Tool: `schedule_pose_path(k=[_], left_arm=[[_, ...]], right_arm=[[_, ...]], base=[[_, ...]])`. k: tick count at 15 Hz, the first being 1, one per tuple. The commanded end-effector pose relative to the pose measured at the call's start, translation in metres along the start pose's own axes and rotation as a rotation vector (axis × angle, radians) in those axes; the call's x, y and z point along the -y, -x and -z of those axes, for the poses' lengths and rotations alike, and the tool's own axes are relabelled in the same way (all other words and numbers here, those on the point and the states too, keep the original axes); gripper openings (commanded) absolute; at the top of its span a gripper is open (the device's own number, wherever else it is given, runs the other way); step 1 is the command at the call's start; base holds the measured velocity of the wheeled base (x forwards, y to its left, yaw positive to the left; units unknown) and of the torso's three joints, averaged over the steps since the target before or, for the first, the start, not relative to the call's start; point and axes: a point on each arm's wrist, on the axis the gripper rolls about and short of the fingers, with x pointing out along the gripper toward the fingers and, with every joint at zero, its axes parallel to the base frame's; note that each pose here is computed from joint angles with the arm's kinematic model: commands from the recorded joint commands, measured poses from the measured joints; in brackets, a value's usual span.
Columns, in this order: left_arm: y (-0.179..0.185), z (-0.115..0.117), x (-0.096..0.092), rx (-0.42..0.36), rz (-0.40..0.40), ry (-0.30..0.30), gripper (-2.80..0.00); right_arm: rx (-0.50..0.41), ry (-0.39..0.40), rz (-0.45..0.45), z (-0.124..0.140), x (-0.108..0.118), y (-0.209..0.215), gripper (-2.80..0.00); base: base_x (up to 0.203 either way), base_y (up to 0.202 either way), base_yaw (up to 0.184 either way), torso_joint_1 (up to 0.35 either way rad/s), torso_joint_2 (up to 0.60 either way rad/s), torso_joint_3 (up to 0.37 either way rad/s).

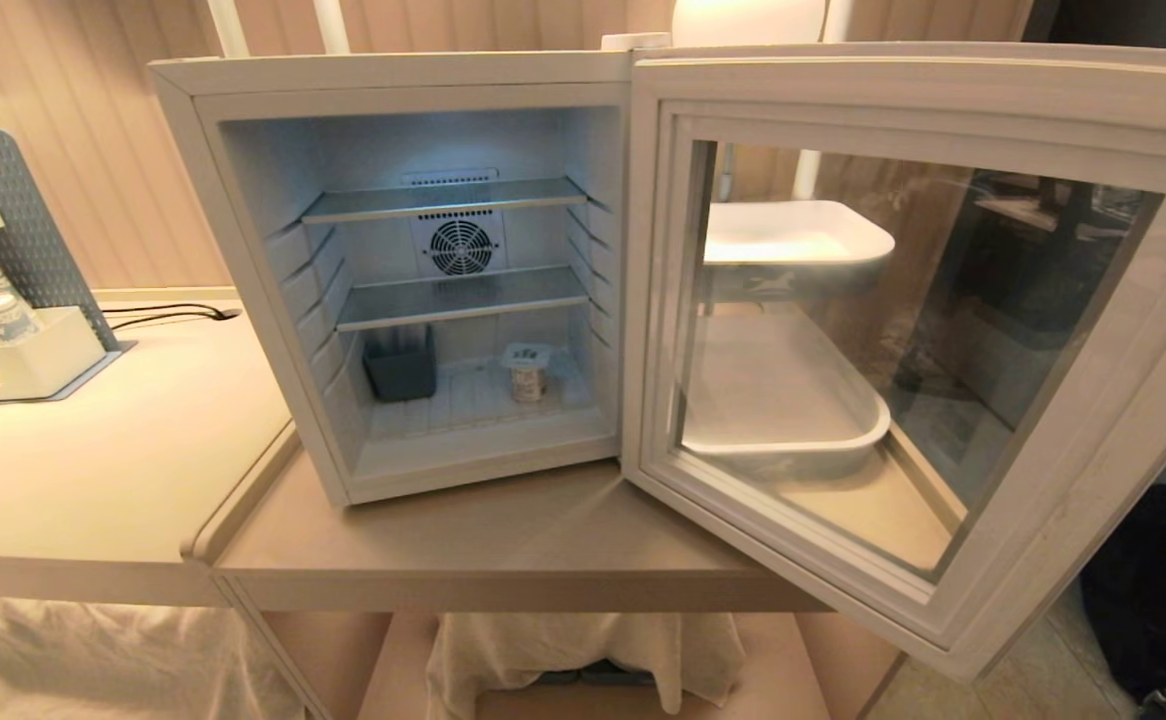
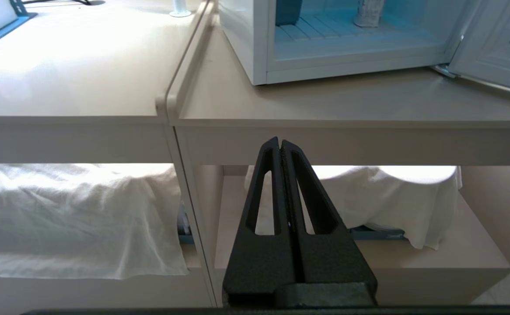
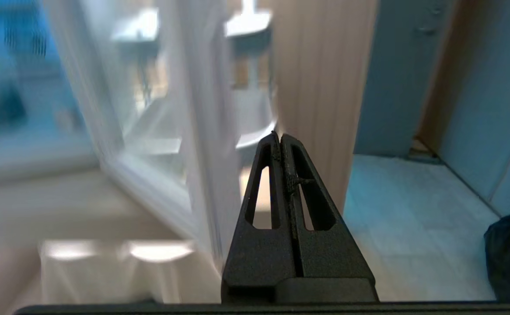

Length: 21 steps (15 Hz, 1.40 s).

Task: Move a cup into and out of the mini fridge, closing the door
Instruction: Close the freezer door

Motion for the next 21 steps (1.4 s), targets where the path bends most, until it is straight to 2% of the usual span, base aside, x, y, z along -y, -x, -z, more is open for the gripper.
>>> schedule_pose_path(k=[1,3,5,6,7,8,9,11,12,13,14,16,18,19,21], left_arm=[[0.0,0.0,0.0,-0.001,0.0,0.0,-2.8],[0.0,0.0,0.0,-0.001,0.0,0.002,-2.8],[0.0,0.0,0.0,-0.002,-0.001,0.002,-2.8],[0.0,0.0,0.0,-0.001,0.0,0.002,-2.8],[0.0,0.0,0.0,-0.002,0.0,0.002,-2.8],[0.0,0.0,0.0,-0.001,0.0,0.002,-2.8],[0.0,0.0,0.0,-0.001,-0.001,0.002,-2.8],[0.0,0.0,0.0,-0.001,0.0,0.002,-2.8],[0.0,0.0,0.0,-0.002,0.0,0.002,-2.8],[0.0,0.0,0.0,-0.001,-0.001,0.002,-2.8],[0.0,0.0,0.0,-0.001,-0.001,0.002,-2.8],[0.0,0.0,0.0,-0.001,0.0,0.002,-2.8],[0.0,0.0,0.0,-0.001,0.0,0.002,-2.8],[0.0,0.0,0.0,-0.001,0.0,0.002,-2.8],[0.0,0.0,0.0,-0.001,0.0,0.002,-2.8]], right_arm=[[-0.092,-0.068,0.062,-0.049,0.002,-0.033,-2.8],[-0.275,-0.141,0.164,-0.072,0.004,-0.098,-2.8],[-0.438,-0.194,0.263,-0.074,0.011,-0.169,-2.8],[-0.51,-0.216,0.286,-0.07,0.02,-0.2,-2.8],[-0.564,-0.244,0.267,-0.065,0.035,-0.225,-2.8],[-0.601,-0.299,0.151,-0.061,0.048,-0.241,-2.8],[-0.601,-0.364,-0.034,-0.06,0.058,-0.247,-2.8],[-0.509,-0.477,-0.52,-0.064,0.079,-0.25,-2.8],[-0.446,-0.498,-0.676,-0.064,0.095,-0.252,-2.8],[-0.379,-0.487,-0.761,-0.06,0.116,-0.253,-2.8],[-0.321,-0.43,-0.805,-0.06,0.129,-0.254,-2.8],[-0.304,-0.395,-0.817,-0.057,0.122,-0.247,-2.8],[-0.309,-0.395,-0.868,-0.055,0.106,-0.243,-2.8],[-0.328,-0.428,-0.885,-0.055,0.099,-0.242,-2.8],[-0.332,-0.428,-0.916,-0.052,0.095,-0.247,-2.8]], base=[[0.0,0.0,0.0,0.0,0.0,0.0],[0.0,0.0,0.0,0.0,0.0,0.0],[0.0,0.0,0.0,0.0,0.0,0.0],[0.0,0.0,0.0,0.0,0.0,0.0],[0.0,0.0,0.0,0.0,0.0,0.0],[0.0,0.0,0.0,0.0,0.0,0.0],[0.0,0.0,0.0,0.0,0.0,0.0],[0.0,0.0,0.0,0.0,0.0,0.0],[0.0,0.0,0.0,0.0,0.0,0.0],[0.0,0.0,0.0,0.0,0.0,0.0],[0.0,0.0,0.0,0.0,0.0,0.0],[0.0,0.0,0.0,0.0,0.0,0.0],[0.0,0.0,0.0,0.0,0.0,0.0],[0.0,0.0,0.0,0.0,0.0,0.0],[0.0,0.0,0.0,0.0,0.0,0.0]])
